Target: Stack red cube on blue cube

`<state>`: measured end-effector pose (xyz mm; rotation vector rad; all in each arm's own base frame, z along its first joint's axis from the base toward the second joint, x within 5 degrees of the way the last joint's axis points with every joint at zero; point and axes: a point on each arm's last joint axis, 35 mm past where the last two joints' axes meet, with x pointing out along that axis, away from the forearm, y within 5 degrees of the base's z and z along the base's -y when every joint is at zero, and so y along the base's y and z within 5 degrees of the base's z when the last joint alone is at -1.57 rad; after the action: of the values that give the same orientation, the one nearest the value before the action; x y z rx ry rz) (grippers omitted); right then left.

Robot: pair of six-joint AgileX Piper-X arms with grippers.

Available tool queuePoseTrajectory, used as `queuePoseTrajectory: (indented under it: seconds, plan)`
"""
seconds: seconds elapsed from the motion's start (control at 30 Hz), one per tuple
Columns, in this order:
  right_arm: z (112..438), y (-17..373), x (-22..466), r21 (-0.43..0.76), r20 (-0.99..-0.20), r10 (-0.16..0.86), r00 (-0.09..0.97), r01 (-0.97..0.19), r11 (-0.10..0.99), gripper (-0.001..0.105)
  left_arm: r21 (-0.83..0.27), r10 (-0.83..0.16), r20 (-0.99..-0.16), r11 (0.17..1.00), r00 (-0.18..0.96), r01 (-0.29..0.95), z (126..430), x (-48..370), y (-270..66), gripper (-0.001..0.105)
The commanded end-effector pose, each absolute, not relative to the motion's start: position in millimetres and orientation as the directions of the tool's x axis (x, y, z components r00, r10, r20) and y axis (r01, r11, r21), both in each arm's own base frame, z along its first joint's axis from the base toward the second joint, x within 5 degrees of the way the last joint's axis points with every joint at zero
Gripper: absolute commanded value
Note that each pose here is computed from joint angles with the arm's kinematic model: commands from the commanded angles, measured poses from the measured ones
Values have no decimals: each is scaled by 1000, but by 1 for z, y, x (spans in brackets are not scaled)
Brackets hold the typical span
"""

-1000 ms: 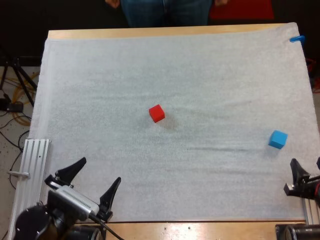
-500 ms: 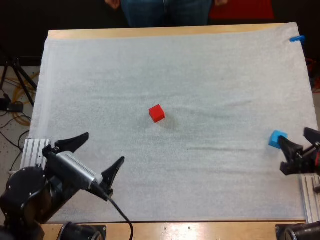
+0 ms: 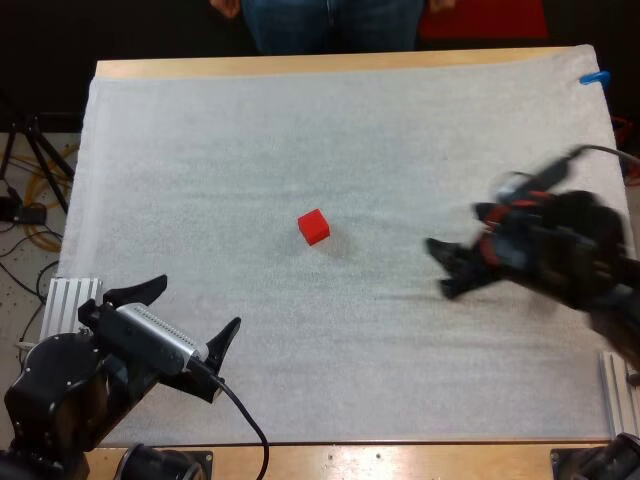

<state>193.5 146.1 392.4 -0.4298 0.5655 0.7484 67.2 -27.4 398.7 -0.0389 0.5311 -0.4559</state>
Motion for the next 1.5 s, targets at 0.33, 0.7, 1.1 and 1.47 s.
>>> queuePoseTrajectory:
  seconds: [0.33, 0.7, 1.1, 1.47]
  plan:
    - [342, 256, 271, -218, -723, 435, 537, -775, 594, 70, -145, -420, -486, 904, 767, 403, 400, 65, -27, 87]
    - [265, 320, 335, -155, -813, 372, 447, -782, 603, 70, -146, -420, -486, 904, 767, 402, 400, 65, -27, 87]
    - [186, 344, 357, -46, -886, 340, 315, -790, 612, 70, -146, -420, -486, 904, 767, 402, 400, 65, -27, 87]
    - [163, 346, 360, -41, -907, 309, 286, -791, 611, 39, -146, -420, -486, 904, 767, 402, 400, 65, -27, 87]
